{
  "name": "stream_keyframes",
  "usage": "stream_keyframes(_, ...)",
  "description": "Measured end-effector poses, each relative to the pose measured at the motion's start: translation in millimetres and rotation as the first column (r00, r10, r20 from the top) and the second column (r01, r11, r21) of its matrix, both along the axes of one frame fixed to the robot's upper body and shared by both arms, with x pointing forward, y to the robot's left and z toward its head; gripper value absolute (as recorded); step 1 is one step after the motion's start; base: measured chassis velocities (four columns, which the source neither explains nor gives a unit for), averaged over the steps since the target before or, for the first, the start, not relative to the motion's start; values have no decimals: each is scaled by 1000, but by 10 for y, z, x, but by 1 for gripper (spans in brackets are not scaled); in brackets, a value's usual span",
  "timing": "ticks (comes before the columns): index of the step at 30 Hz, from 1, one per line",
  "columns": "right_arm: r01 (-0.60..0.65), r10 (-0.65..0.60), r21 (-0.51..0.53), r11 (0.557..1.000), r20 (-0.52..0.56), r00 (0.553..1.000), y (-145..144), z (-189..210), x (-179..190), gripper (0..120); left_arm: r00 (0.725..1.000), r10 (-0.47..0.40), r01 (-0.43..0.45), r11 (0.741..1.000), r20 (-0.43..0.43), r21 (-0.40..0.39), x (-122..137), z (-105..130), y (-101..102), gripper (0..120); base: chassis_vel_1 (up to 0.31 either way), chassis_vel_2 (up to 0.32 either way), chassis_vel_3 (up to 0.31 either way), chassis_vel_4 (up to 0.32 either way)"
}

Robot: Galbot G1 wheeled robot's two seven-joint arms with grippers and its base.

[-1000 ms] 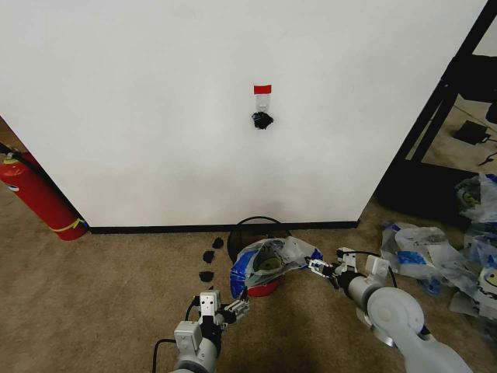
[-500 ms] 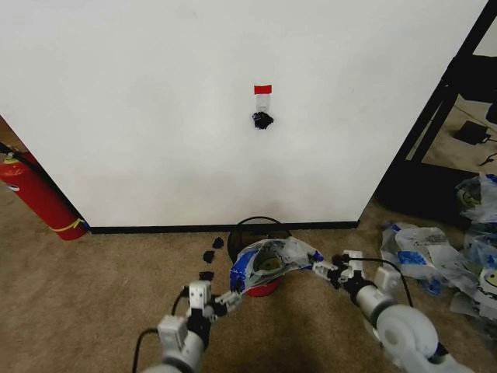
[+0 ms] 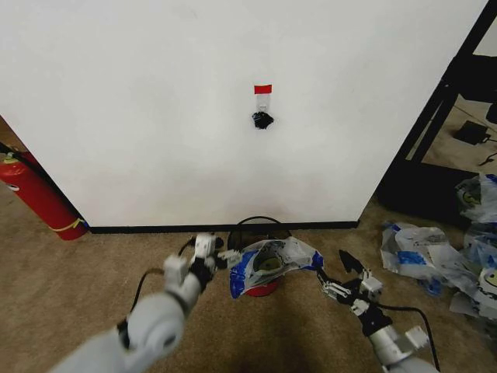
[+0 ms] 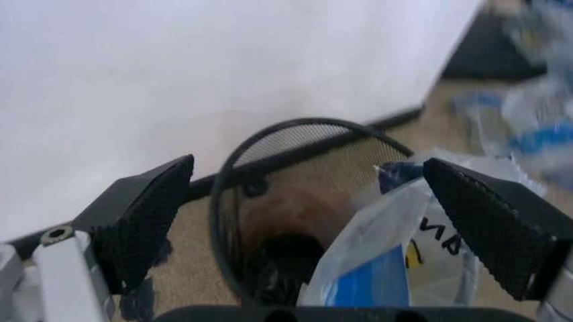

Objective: Pick up the garbage bag from the wall and place it over the trash bin.

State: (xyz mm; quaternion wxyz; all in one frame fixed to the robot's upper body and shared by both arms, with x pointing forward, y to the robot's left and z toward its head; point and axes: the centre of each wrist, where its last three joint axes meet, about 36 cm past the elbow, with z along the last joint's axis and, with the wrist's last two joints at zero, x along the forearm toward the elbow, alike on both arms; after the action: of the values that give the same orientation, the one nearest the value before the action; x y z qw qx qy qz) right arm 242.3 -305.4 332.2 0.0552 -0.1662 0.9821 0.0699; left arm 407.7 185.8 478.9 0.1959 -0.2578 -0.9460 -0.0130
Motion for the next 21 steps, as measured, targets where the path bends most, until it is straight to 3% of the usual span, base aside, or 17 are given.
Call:
stream_keyframes(5,27,-27,2,1000,51,998,-87,97,-210,100,991,-123,128,983,-48,129,576,2,-267,100,0,0,0,0)
stream_keyframes(7,29,-29,2,1000,57,998,-98,115,-228,100,989,-134,141,980,-56,140,647,-14,-292,100,0,0,0,0)
stream_keyframes(13,50,-51,7,999,94,994,-152,281,-355,100,983,-145,172,940,-111,296,1426,-10,-464,100,0,0,0,0)
stream_keyframes(18,60,-60,6,998,99,993,-179,327,-399,100,977,-142,190,916,-158,353,1711,28,-429,100,0,0,0,0)
stream_keyframes(21,61,-61,5,998,99,993,-197,353,-393,100,958,-165,243,901,-236,358,1828,-1,-379,100,0,0,0,0)
